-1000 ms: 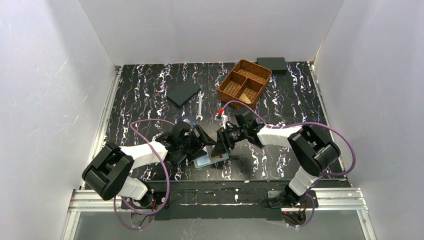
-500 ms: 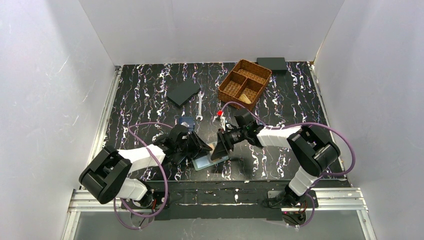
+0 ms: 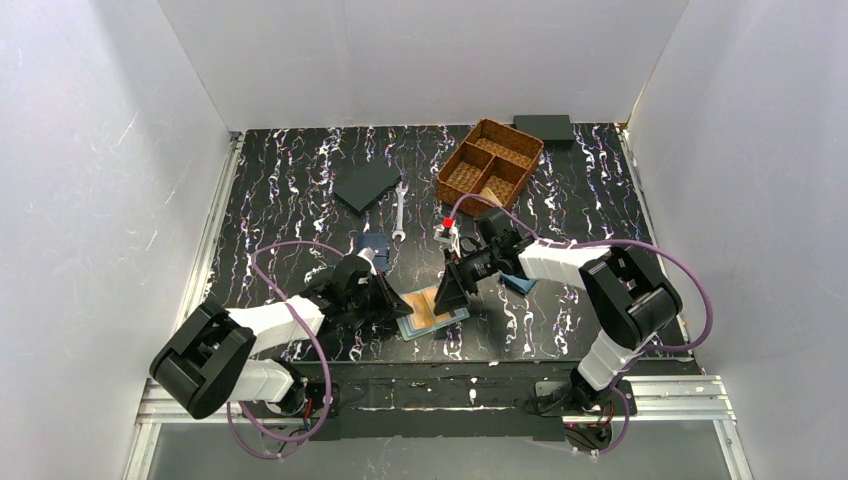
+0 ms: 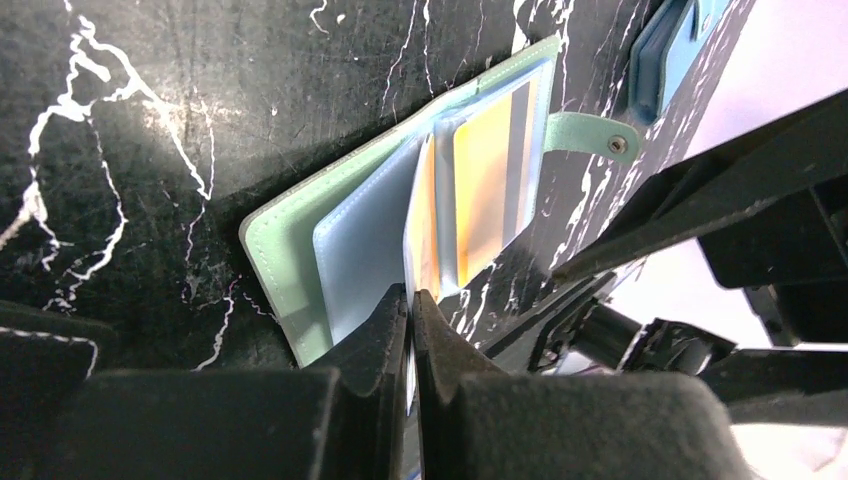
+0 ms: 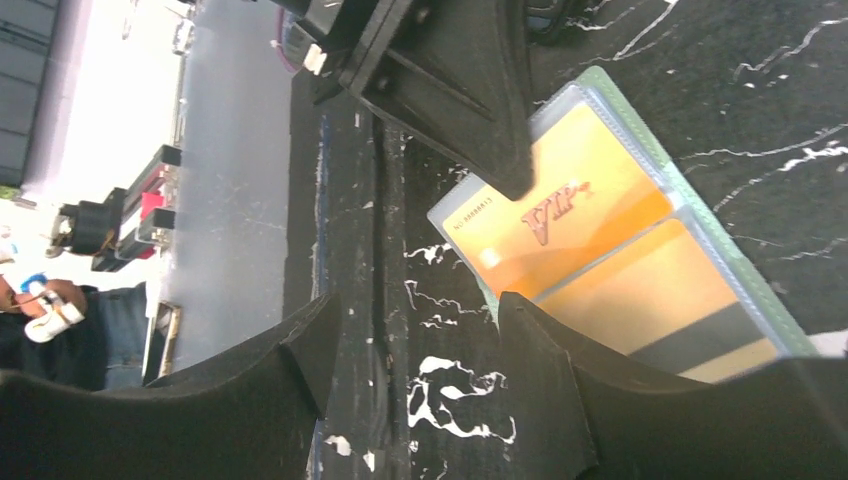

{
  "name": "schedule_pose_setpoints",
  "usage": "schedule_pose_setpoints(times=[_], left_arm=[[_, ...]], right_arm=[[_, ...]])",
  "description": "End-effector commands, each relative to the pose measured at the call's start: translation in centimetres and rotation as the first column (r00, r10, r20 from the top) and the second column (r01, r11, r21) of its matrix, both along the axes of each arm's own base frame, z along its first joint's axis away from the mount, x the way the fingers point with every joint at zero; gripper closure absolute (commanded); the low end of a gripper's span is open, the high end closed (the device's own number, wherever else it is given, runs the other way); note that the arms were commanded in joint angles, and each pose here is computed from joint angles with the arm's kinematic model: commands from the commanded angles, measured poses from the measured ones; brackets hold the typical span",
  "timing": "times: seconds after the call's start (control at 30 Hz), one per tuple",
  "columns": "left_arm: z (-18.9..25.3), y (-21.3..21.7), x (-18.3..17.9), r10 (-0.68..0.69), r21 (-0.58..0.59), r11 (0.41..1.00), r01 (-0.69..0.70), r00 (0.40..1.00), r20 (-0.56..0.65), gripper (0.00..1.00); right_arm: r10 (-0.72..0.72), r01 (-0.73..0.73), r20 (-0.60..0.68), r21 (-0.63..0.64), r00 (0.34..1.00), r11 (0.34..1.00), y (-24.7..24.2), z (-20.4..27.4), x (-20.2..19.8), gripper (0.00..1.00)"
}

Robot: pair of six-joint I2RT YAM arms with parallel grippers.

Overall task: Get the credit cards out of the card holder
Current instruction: Pick up the card holder from the center of the board.

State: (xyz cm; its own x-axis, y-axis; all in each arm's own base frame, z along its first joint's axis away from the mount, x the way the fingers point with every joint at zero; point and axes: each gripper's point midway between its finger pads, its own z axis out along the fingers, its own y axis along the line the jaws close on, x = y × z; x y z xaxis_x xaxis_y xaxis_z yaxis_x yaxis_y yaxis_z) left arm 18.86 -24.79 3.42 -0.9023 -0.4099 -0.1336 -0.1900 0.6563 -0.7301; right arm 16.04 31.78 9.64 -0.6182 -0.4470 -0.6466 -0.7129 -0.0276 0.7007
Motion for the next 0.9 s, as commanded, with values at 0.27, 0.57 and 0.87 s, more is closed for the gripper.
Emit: schedule_pose_setpoints(times=[0.27, 0.57, 0.87], left_arm=[[0.1, -1.5, 0.5, -0.291, 0.087, 0.955, 0.282, 0.948, 0.126, 1.0], [-0.8, -2.1, 0.5, -0.296, 0.06, 0.955, 0.292, 0.953, 0.072, 1.0], [3.1, -2.6, 1.1, -0.371, 0.039, 0.924, 0.381, 0.864, 0.342, 1.0]], right_arm=[[-0.011, 0.016, 0.08, -0.065, 0.997, 0.998, -0.3, -1.4, 1.6, 0.33], [-0.07, 0.082, 0.086, -0.137, 0.994, 0.987, -0.9, -2.8, 2.9, 0.33], [-0.073, 0.075, 0.054, -0.023, 0.996, 0.997, -1.8, -0.1, 3.5, 0.32]])
